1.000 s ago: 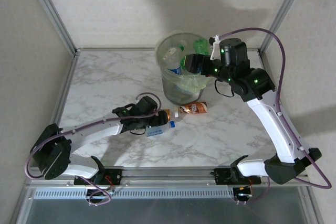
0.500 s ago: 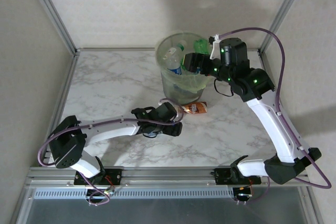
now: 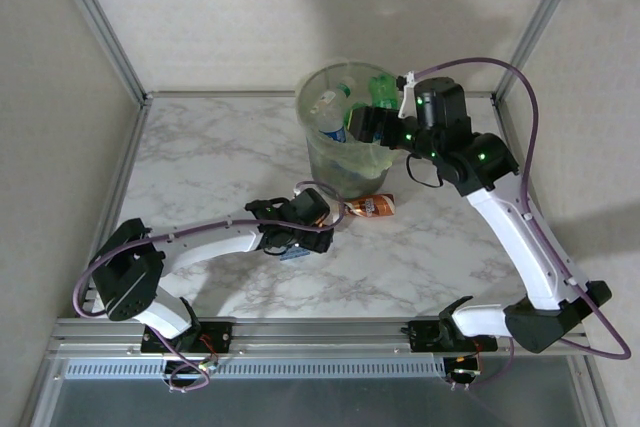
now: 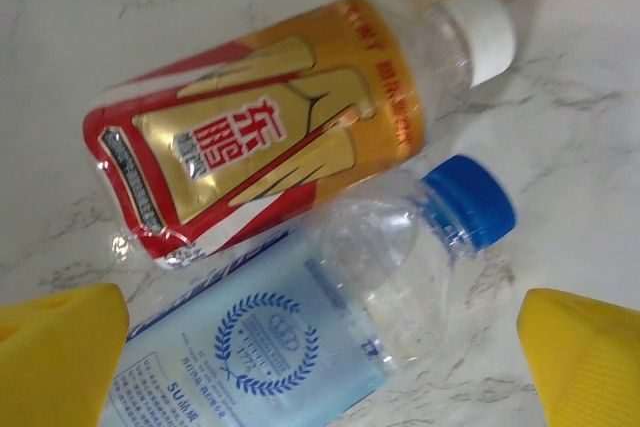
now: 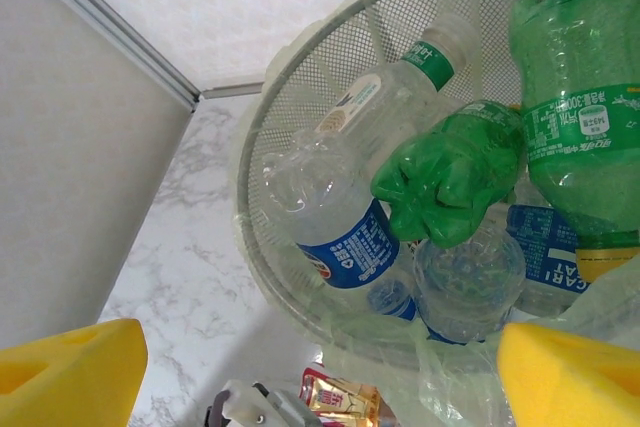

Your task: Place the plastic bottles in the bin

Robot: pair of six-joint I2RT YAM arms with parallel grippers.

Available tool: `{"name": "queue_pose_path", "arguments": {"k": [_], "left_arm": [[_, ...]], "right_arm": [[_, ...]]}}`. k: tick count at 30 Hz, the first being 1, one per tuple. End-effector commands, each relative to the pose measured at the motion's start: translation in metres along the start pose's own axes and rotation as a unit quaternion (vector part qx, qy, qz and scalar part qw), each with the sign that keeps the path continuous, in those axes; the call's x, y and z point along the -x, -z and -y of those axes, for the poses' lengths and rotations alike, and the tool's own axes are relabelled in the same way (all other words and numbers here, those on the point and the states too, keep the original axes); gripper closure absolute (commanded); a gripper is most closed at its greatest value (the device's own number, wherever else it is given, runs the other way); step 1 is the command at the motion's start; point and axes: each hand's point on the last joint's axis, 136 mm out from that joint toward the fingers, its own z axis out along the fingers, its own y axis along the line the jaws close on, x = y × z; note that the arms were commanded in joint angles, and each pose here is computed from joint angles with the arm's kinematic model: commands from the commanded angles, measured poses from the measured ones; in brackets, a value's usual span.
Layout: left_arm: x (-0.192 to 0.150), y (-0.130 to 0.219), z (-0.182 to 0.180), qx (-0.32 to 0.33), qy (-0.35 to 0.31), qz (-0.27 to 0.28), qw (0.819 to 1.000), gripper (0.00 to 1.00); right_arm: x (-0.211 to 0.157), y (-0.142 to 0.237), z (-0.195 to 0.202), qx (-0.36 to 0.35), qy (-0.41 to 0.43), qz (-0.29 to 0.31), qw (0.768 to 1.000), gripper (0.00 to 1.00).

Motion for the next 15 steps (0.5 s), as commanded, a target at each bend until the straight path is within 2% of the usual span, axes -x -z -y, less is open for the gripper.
{"name": "queue_pose_path", "arguments": {"k": [1,8,15], "left_arm": [[-0.014,-0.005,-0.005,0.001,-0.021,-0.022,1.0,0.0],[-0.04,-0.019,-0.011,-0.001,-0.024,-0.057,0.998,0.0],[-0.061,-0.027,0.001,-0.041,-0.032,-0.097,0.994,0.0]], "right_arm": [[0.012,0.014,-0.005,0.006,-0.004,0.032,0.999,0.09],[0.013,0.02,-0.004,0.005,-0.013,0.039,0.999,0.08],[0.011,0.023,-0.004,0.009,-0.017,0.04,0.999,0.1]]}}
